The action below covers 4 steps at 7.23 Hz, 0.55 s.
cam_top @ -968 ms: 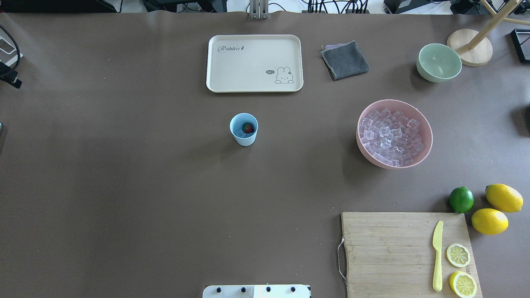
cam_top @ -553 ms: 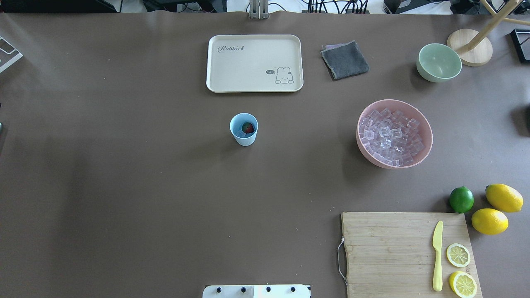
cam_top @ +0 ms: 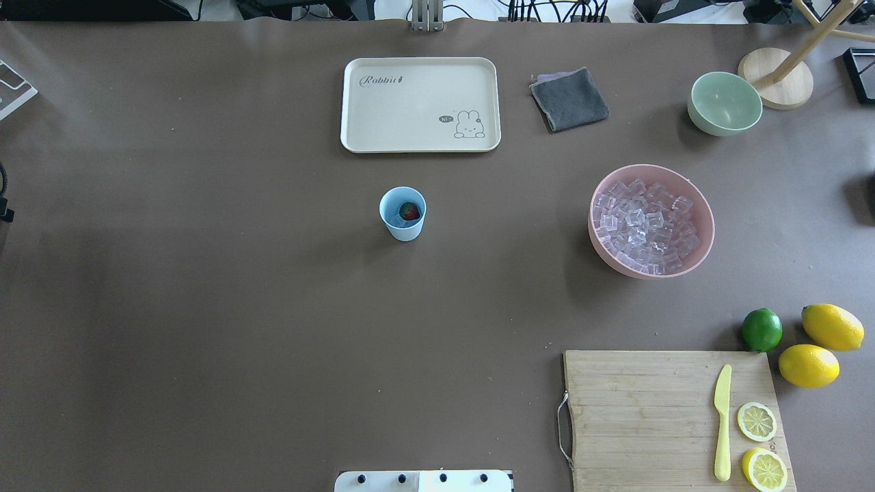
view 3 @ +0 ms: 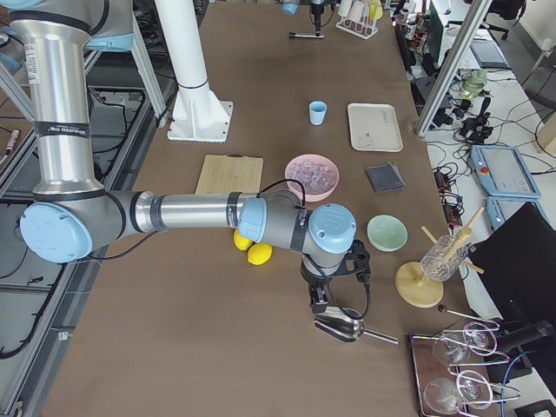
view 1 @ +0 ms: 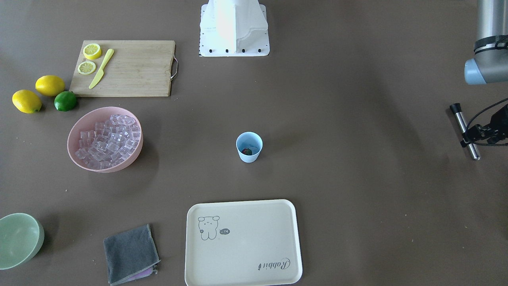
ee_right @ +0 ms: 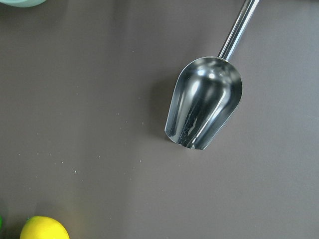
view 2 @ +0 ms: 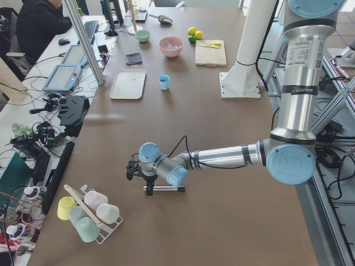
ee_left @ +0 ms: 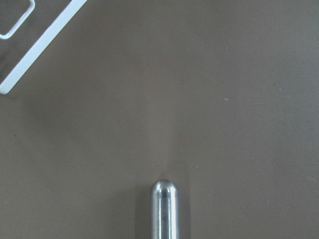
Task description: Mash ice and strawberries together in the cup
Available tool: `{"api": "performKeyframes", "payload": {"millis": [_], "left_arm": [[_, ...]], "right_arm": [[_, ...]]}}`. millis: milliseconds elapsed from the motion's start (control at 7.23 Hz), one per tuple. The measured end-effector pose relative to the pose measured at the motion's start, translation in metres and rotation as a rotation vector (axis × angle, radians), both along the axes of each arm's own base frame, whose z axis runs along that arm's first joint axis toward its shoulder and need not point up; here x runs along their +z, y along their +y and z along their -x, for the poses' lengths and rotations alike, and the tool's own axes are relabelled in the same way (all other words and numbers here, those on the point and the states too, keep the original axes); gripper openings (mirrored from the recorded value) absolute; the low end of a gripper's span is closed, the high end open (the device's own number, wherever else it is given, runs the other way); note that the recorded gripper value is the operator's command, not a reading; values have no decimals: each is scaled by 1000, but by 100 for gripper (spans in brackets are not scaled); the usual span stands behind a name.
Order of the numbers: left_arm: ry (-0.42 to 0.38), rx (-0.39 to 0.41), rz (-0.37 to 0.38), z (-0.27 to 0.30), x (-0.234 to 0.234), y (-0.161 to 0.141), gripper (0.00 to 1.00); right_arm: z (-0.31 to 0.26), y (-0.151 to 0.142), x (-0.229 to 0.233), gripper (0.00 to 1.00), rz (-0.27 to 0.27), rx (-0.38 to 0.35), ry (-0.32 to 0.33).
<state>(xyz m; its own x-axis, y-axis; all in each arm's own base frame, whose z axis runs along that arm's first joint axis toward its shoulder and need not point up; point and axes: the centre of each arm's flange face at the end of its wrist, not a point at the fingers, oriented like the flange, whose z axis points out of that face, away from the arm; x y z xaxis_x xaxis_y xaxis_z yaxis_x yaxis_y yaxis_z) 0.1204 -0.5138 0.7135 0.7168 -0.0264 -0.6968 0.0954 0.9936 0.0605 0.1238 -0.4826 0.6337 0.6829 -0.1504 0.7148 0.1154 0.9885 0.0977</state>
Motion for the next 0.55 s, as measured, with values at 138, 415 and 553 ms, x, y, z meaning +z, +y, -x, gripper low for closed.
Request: {"api": "performKeyframes", "payload": {"millis": [138, 415, 553], "left_arm": [[-7, 3, -2, -5, 4, 4, 97], [-6, 10, -20, -6, 19, 12, 32], [-2, 11, -31, -5, 25, 15, 25]], "right_arm": [[0, 1, 0, 100, -2, -1, -2], [1, 8, -1, 99, -5, -1, -1], [1, 10, -1, 99, -4, -1, -1]]}}
